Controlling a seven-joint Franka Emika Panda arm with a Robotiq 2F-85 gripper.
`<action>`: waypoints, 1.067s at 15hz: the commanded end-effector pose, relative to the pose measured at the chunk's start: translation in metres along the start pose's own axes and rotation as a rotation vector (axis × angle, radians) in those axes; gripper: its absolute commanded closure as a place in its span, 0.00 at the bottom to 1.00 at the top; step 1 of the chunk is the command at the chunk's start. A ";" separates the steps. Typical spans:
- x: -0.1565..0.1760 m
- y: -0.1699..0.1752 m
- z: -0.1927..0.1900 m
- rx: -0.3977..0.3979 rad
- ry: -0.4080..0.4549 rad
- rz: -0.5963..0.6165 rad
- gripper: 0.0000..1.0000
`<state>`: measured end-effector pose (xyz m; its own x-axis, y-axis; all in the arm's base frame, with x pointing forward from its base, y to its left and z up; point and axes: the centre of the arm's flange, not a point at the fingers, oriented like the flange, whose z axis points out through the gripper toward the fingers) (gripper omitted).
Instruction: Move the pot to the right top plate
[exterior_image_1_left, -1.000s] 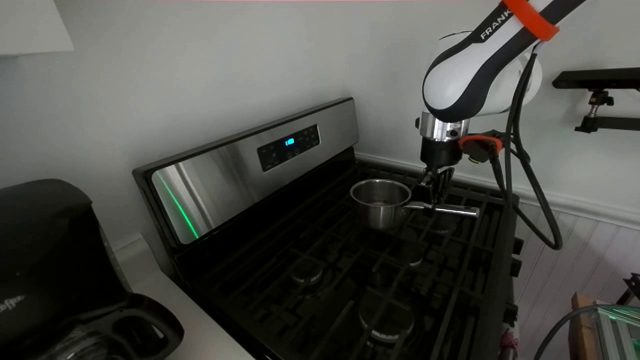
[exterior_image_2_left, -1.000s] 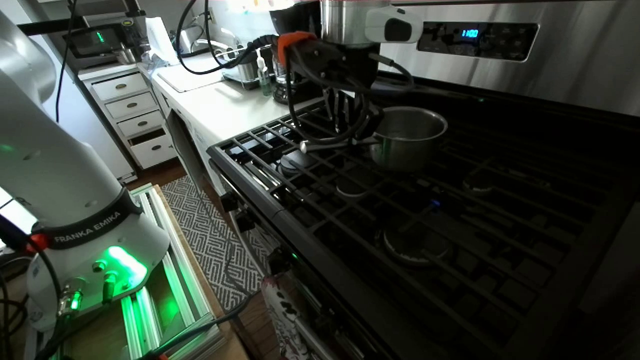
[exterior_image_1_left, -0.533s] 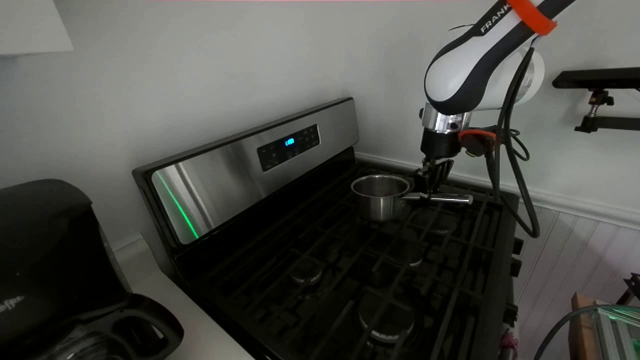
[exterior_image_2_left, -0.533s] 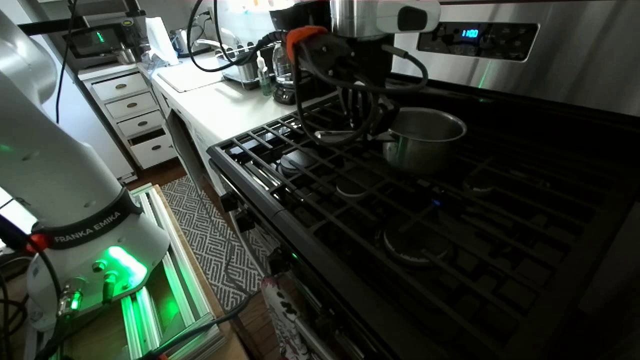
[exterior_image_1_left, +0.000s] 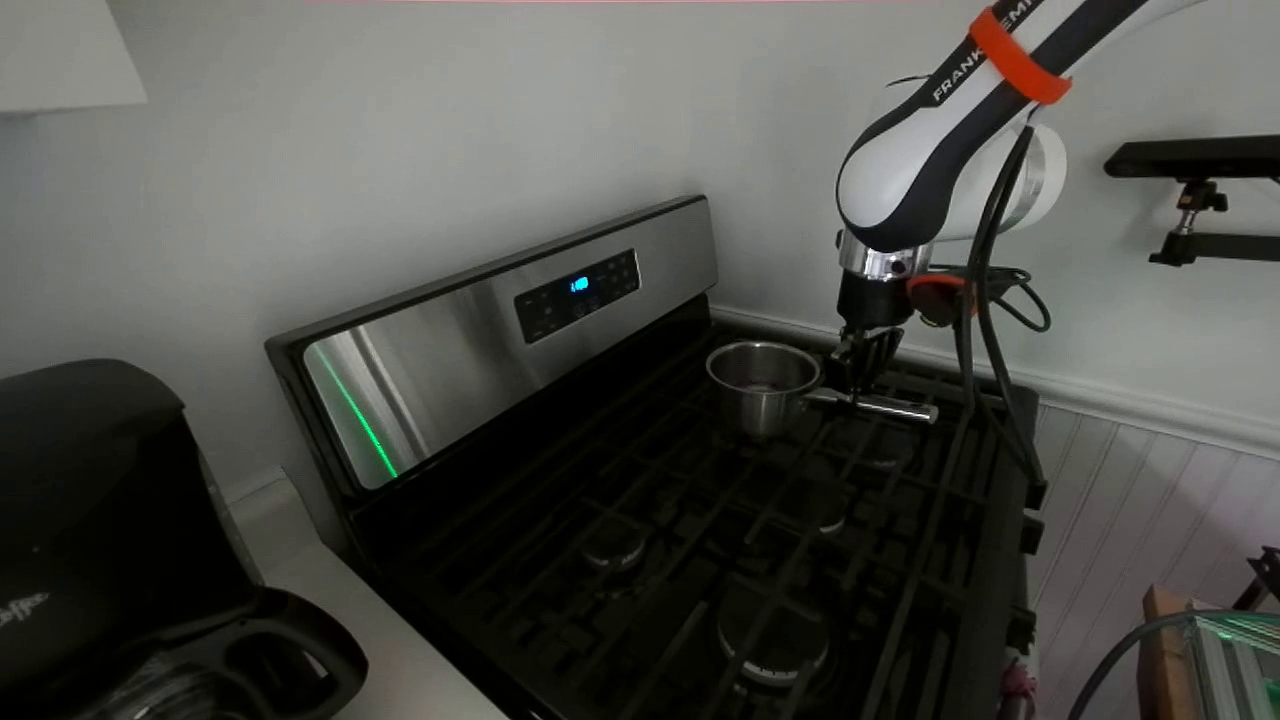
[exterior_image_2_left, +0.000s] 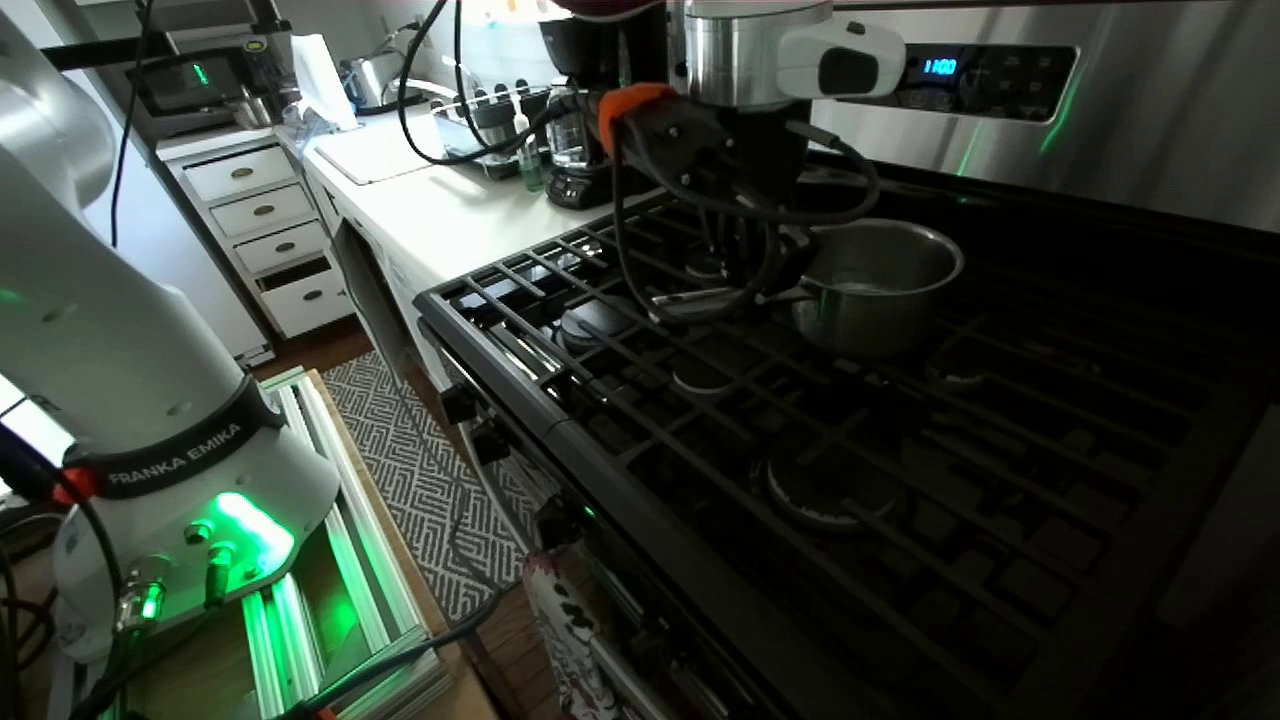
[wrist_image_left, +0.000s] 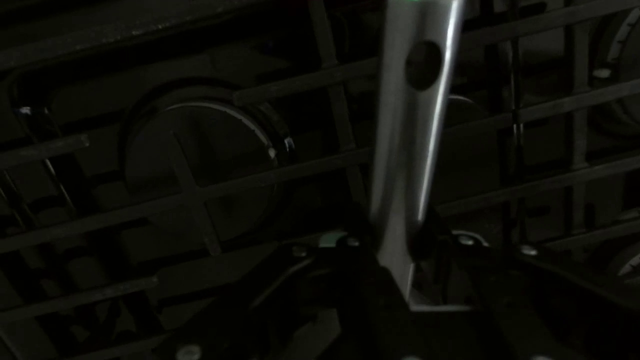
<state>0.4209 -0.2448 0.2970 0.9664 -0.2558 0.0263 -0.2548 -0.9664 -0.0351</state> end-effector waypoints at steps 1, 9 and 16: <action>0.010 0.011 0.008 -0.018 0.056 0.057 0.93; 0.019 0.034 -0.001 -0.047 0.106 0.122 0.93; 0.024 0.062 -0.002 -0.061 0.095 0.130 0.93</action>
<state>0.4224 -0.2921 0.2986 0.9220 -0.3688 0.1177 -0.3724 -0.9280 0.0097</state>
